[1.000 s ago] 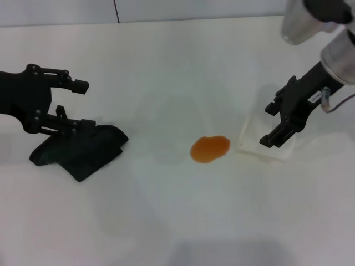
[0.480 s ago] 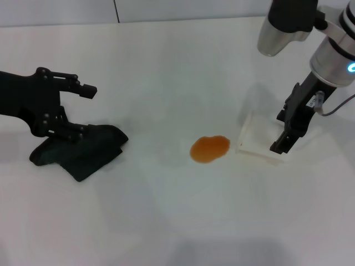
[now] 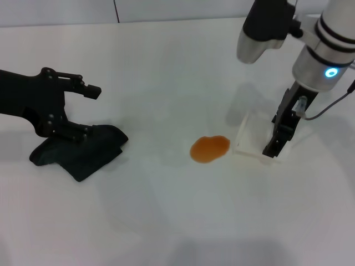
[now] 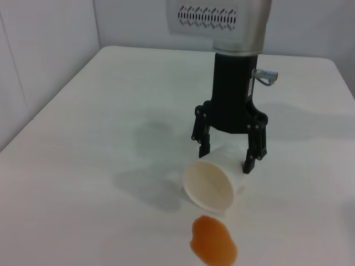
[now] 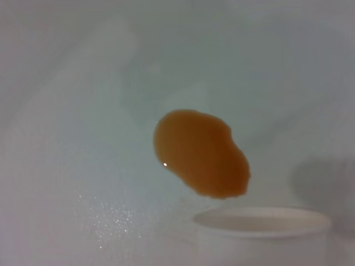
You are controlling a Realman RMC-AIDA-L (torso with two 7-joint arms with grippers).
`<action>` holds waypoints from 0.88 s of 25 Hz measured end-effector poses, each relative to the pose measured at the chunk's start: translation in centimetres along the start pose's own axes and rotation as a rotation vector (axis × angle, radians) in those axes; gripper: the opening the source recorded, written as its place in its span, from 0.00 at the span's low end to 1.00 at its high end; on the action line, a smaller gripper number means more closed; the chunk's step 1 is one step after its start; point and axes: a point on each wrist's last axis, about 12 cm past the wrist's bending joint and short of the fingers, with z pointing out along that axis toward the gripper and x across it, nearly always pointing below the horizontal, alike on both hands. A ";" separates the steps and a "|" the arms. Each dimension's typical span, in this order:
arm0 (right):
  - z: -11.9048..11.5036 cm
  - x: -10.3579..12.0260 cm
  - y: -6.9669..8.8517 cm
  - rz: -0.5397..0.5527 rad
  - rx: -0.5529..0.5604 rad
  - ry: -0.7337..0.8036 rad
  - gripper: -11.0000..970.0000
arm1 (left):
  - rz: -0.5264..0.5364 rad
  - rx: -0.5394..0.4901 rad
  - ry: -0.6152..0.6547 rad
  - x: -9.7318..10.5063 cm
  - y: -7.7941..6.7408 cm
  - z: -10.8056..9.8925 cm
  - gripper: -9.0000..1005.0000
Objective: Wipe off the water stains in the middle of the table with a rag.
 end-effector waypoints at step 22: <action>3.0 0.3 -0.2 0.001 0.033 0.025 0.82 | -0.004 0.008 0.003 0.3 -0.2 0.3 0.84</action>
